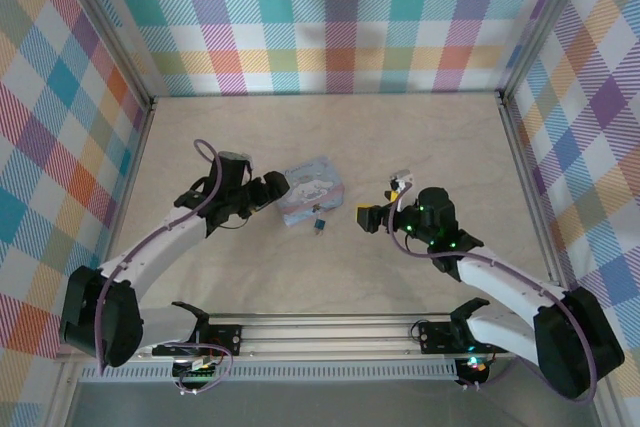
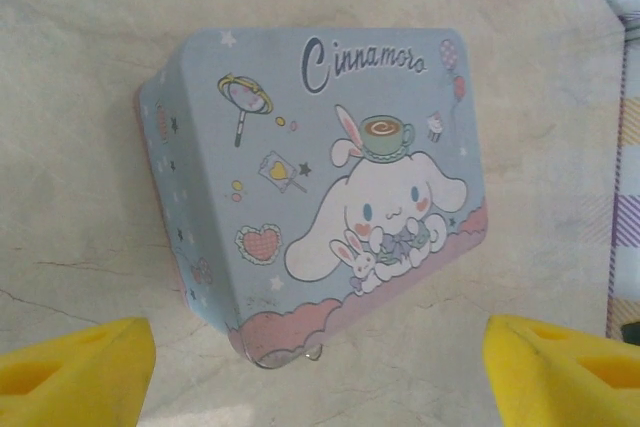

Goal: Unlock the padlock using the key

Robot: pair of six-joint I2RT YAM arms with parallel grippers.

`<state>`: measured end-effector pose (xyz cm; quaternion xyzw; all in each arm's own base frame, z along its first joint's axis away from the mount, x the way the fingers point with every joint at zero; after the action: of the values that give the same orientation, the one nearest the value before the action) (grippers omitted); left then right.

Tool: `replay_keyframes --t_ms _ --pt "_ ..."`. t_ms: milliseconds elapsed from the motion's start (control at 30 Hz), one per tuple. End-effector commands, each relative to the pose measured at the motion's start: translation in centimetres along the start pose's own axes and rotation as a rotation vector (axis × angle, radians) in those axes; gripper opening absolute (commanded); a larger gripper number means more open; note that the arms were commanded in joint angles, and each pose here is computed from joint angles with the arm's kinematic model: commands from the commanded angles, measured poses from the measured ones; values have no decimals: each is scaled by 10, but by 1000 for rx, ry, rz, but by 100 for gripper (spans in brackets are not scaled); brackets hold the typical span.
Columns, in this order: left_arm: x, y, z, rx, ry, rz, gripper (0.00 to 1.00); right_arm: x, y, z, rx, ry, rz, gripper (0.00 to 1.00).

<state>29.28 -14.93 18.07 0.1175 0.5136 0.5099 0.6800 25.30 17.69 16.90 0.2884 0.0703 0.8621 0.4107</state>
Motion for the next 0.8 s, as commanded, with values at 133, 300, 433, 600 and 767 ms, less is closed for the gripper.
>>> replay_keyframes --t_ms 133,300,433,600,767 --pt "-26 17 6 -7 -51 -98 82 3 -1 -12 49 -103 49 100" --pt "-44 13 10 6 -48 -185 80 11 -9 -24 96 -153 146 100" --pt "-53 5 11 36 -48 -219 79 12 -19 -36 142 -180 192 99" --pt "-62 -9 11 75 -53 -247 78 13 -33 -48 182 -186 205 95" --pt "-70 -25 13 103 -65 -267 78 13 -42 -59 213 -201 201 94"
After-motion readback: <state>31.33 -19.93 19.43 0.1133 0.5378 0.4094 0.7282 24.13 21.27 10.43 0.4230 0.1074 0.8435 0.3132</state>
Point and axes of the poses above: each hand's point on the last joint's axis, 136 mm out from that joint toward the fingers, its own y axis back along the fingers, its own x axis along the line the jaws close on, z = x × y, the point moved 4 cm from there along y, back along the fingers, and after that the axes turned 6 degrees about -y, right-handed, at the moved point
